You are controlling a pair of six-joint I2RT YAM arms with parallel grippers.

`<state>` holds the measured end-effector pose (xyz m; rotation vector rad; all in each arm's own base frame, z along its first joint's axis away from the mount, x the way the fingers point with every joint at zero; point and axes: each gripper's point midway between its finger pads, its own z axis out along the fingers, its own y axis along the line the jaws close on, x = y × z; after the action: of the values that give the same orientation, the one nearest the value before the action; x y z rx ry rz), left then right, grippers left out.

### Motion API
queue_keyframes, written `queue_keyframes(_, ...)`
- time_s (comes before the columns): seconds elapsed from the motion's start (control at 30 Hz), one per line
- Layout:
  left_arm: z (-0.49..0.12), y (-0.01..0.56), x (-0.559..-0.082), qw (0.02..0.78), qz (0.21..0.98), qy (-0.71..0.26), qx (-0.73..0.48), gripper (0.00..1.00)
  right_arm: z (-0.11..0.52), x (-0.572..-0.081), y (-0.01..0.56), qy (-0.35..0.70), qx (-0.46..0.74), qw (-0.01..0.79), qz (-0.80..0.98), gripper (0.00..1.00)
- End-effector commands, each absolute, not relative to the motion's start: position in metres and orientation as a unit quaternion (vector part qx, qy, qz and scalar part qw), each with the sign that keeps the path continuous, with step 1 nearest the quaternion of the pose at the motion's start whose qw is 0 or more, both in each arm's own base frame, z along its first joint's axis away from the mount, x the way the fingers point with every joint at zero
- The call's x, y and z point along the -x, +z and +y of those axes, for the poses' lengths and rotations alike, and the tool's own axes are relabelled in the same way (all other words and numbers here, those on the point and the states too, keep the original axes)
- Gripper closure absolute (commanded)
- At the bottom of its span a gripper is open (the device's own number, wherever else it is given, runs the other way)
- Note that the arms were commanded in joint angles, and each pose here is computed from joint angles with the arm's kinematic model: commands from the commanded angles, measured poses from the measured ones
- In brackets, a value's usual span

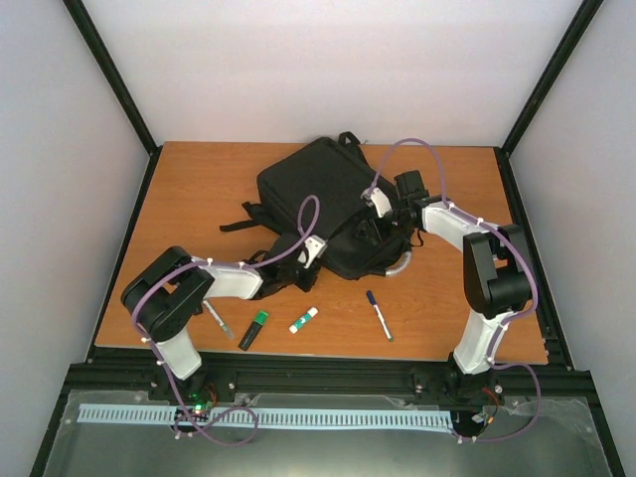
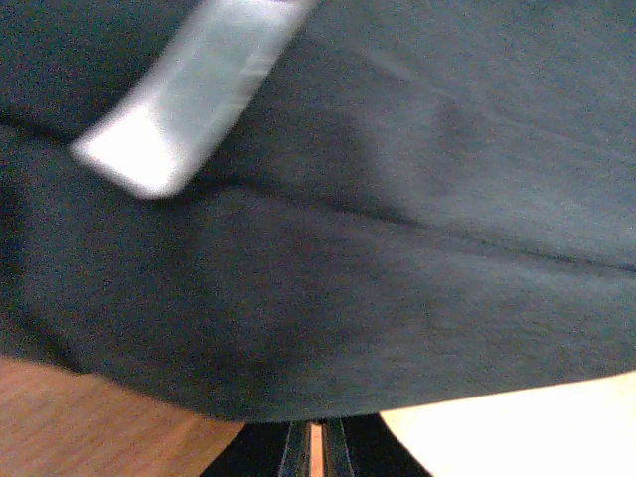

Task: Pack the student bag
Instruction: Zip the student bag at the center of the board.

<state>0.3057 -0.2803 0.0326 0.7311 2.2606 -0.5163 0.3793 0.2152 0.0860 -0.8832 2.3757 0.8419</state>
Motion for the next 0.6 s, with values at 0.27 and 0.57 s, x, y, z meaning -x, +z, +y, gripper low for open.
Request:
queue_keyframes(0.27,-0.325,0.036,-0.272,0.32,0.85,-0.205,-0.365,0.99,0.21,-0.372,0.053,0.297,0.299,0.187,0.887,0.45)
queue_keyframes(0.57,-0.351,0.044,-0.265,0.315,0.838,-0.233,-0.381,0.99,0.21,-0.372,0.053,0.297,0.299,0.186,0.888,0.46)
